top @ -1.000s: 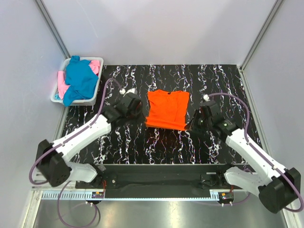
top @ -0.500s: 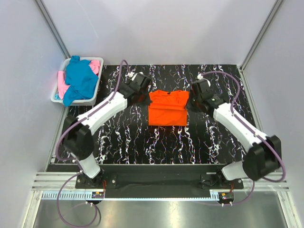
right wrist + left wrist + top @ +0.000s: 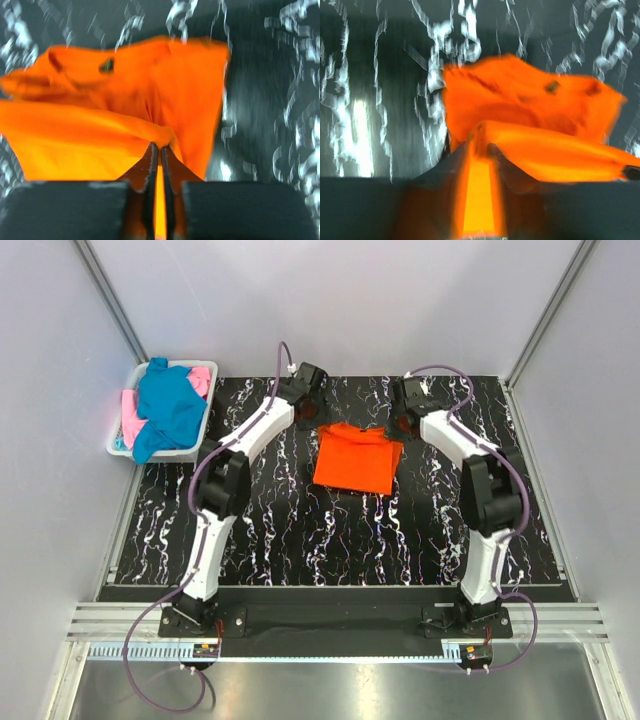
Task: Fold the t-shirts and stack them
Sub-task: Fold the tshirt
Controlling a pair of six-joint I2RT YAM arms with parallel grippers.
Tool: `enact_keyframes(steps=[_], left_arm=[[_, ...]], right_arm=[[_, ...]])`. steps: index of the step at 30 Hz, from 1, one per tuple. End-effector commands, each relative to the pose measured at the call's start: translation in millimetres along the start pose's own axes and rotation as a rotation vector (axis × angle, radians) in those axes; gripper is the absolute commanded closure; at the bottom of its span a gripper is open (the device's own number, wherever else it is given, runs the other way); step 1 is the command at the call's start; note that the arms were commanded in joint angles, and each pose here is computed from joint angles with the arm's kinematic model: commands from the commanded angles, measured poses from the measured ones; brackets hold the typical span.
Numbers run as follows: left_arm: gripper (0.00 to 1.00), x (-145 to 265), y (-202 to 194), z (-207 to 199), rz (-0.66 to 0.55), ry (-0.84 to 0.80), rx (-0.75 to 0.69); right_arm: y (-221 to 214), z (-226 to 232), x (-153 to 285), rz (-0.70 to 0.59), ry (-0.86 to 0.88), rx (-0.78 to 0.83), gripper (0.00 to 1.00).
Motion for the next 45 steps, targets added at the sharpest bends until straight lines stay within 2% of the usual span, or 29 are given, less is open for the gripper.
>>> enact_keyframes(steps=[1, 3, 8, 9, 11, 15, 17, 23, 27, 28, 32, 36, 45], left_arm=[[0.39, -20.9, 26.1, 7.7, -0.041, -0.054, -0.015], [0.22, -44.8, 25.1, 13.7, -0.037, -0.055, -0.009], [0.18, -57.4, 39.5, 37.6, -0.088, -0.086, 0.068], [0.18, -45.3, 46.7, 37.7, -0.12, -0.089, 0.077], [0.17, -43.8, 42.0, 45.6, -0.14, -0.077, 0.085], [0.15, -11.9, 47.8, 52.2, -0.234, -0.068, 0.114], [0.15, -9.2, 42.9, 57.6, -0.235, -0.086, 0.125], [0.15, 24.6, 33.2, 45.8, -0.167, -0.261, 0.117], [0.2, 31.3, 16.7, 25.4, -0.057, -0.354, 0.079], [0.21, 37.4, 24.2, 18.0, -0.065, -0.358, 0.077], [0.26, 23.1, 13.8, -0.5, 0.033, -0.399, 0.119], [0.28, 15.1, -4.0, -18.8, 0.087, -0.382, 0.056], [0.28, -13.1, -27.1, -22.4, 0.165, -0.336, 0.048]], right_arm=[[39.8, -0.1, -25.9, -0.093, -0.01, -0.007, 0.87], [48.9, -3.5, -46.9, -0.101, -0.032, -0.034, 0.75], [63.6, -8.9, -65.3, -0.13, -0.059, -0.089, 0.65], [67.6, -10.0, -64.6, -0.152, -0.081, -0.095, 0.64], [70.0, -12.0, -65.8, -0.156, -0.084, -0.106, 0.64], [67.1, -9.6, -60.9, -0.129, -0.046, -0.108, 0.66], [66.7, -4.8, -52.8, -0.12, -0.006, -0.096, 0.67], [43.5, 8.9, -27.4, -0.066, 0.064, -0.032, 0.67], [23.9, 14.9, -21.7, -0.021, 0.085, -0.013, 0.67], [22.5, 16.6, -19.0, -0.021, 0.09, -0.016, 0.67], [6.7, 36.6, -14.7, -0.007, 0.119, 0.011, 0.67], [-3.8, 43.5, -14.7, 0.008, 0.122, 0.027, 0.67], [-9.3, 47.3, -1.9, -0.023, 0.116, 0.039, 0.67]])
Point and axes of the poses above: each gripper's point midway between its finger pads, its own x axis back along the fingers, its own z axis along the line the jaws close on, y = z × x, the point moved 10 cm from there along x, back along the fingers, and after that the axes turned 6 degrees about -x, right-handed, at the moved point
